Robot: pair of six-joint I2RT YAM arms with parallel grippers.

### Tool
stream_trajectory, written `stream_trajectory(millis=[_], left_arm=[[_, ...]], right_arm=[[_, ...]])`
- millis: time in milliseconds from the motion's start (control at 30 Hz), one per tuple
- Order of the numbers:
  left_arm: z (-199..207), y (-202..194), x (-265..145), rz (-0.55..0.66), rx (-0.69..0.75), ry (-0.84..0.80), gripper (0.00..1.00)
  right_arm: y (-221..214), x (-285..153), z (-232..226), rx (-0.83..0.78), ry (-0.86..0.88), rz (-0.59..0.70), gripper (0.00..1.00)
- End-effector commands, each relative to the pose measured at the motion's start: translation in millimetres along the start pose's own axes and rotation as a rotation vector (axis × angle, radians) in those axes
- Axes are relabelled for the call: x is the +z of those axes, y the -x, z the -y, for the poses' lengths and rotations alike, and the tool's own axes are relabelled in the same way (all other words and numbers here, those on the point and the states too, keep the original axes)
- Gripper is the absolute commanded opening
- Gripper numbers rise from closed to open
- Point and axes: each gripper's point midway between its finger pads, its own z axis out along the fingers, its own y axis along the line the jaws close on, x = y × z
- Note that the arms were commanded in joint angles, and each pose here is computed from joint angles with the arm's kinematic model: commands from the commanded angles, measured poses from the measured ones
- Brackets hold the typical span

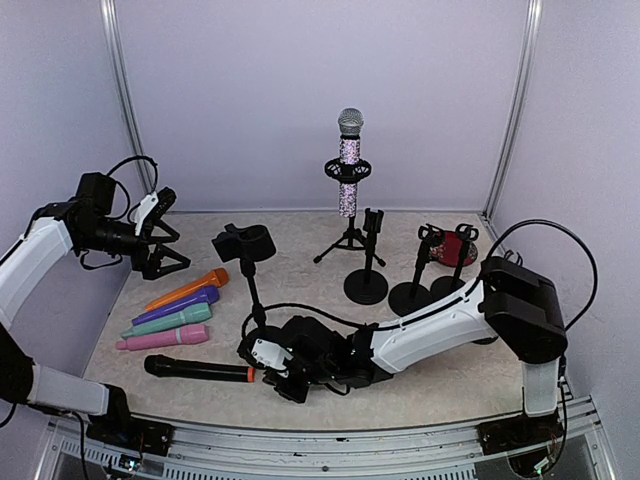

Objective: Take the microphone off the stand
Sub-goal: Move the microphone to the corner of the board.

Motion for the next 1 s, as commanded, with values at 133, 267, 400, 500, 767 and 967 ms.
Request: stream_trajectory(millis=[133, 267, 400, 500, 767, 967], left_arm=[[-0.3, 12.7, -4.9, 0.019, 0.032, 0.009, 0.99], [-0.2, 14.5, -6.0, 0.021, 0.035, 0.010, 0.99], [-0.2, 14.5, -7.0, 0.018, 0.040, 0.014, 0.99], [0.7, 14.2, -7.0, 0.018, 0.040, 0.012, 0.99], [5.4, 13.0, -0.5, 0.031, 0.032, -0.023, 0.99], [10.4, 13.2, 8.2, 0.034, 0.030, -0.054, 0.99]], right_arm=[[28.4, 42.2, 3.5, -0.028, 0.000, 0.026, 0.08], [46.5, 64.8, -3.8, -0.052, 0.040, 0.045, 0.06], [71.9, 83.8, -6.2, -0.065, 0.050, 0.074, 0.06], [82.9, 83.4, -2.5, -0.053, 0.030, 0.095, 0.09], [100.1, 21.7, 21.0, 0.009, -0.081, 0.184, 0.48], [81.5, -17.8, 40.5, 0.080, -0.178, 0.206, 0.55]])
